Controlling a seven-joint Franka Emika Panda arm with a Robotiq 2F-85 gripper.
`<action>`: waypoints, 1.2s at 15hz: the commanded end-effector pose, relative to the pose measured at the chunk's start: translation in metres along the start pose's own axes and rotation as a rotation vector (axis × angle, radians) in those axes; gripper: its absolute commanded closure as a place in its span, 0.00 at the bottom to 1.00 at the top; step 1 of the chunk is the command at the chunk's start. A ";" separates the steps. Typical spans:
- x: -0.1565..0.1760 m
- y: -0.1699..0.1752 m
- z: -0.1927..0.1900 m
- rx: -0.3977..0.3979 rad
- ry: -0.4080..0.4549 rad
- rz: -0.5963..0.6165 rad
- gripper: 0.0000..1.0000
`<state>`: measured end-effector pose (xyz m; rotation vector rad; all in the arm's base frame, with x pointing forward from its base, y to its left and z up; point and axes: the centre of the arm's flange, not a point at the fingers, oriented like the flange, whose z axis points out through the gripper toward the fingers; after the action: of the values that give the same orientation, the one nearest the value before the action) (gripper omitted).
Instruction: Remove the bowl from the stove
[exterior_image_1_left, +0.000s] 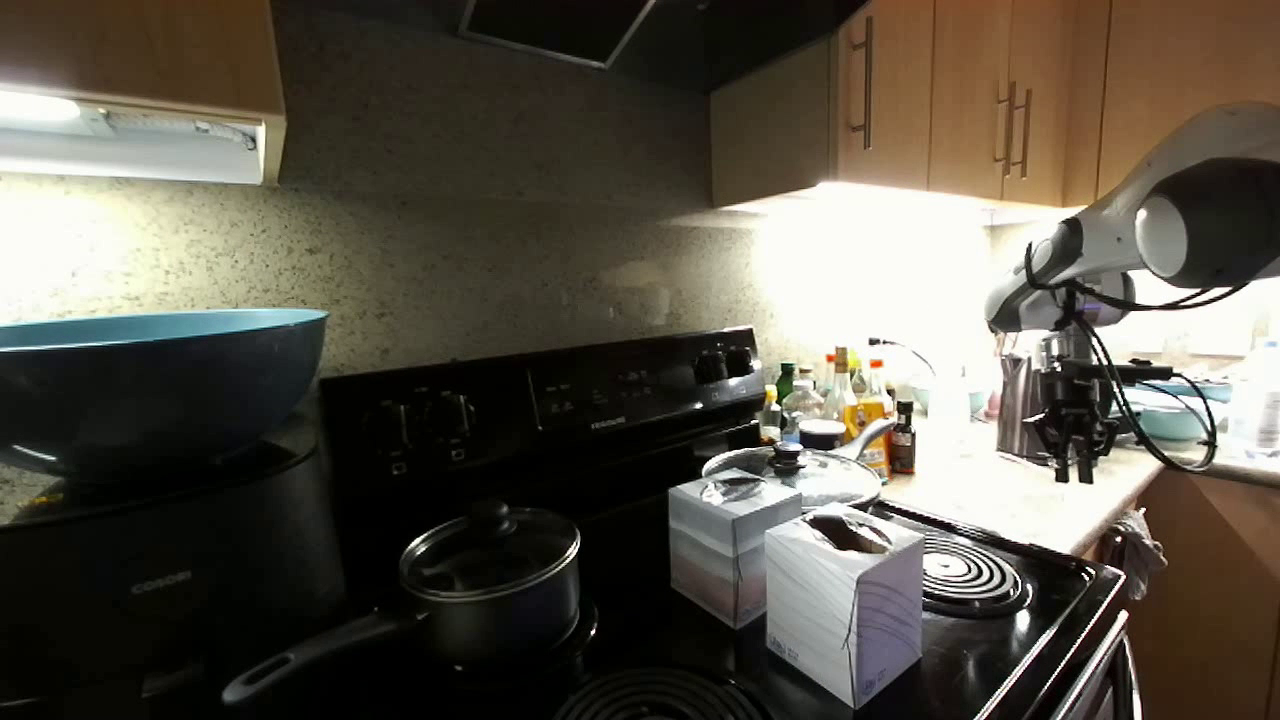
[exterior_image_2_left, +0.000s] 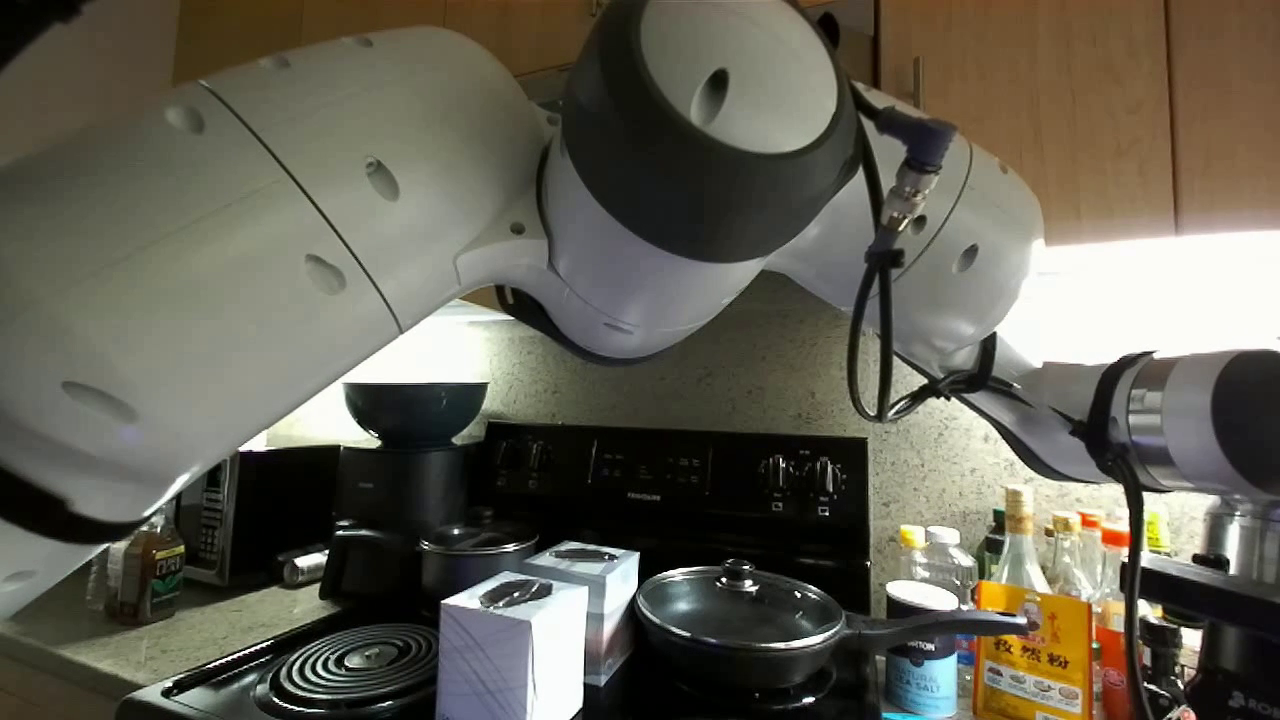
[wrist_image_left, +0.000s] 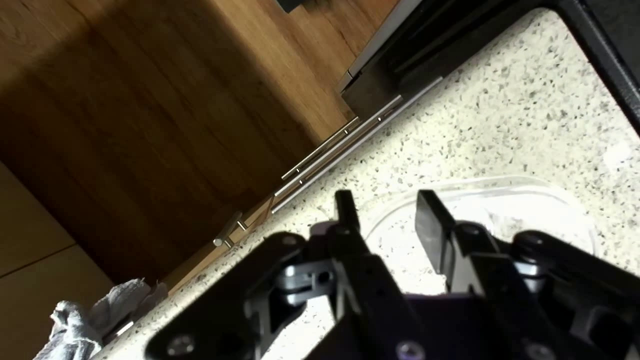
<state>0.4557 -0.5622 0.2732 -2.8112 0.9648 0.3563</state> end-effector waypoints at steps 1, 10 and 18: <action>0.004 -0.003 -0.007 0.011 0.056 0.031 0.33; 0.032 0.003 0.010 -0.027 0.048 0.086 0.59; 0.044 0.002 0.004 -0.107 -0.006 -0.127 1.00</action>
<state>0.4799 -0.5765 0.2488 -2.8897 0.9894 0.3373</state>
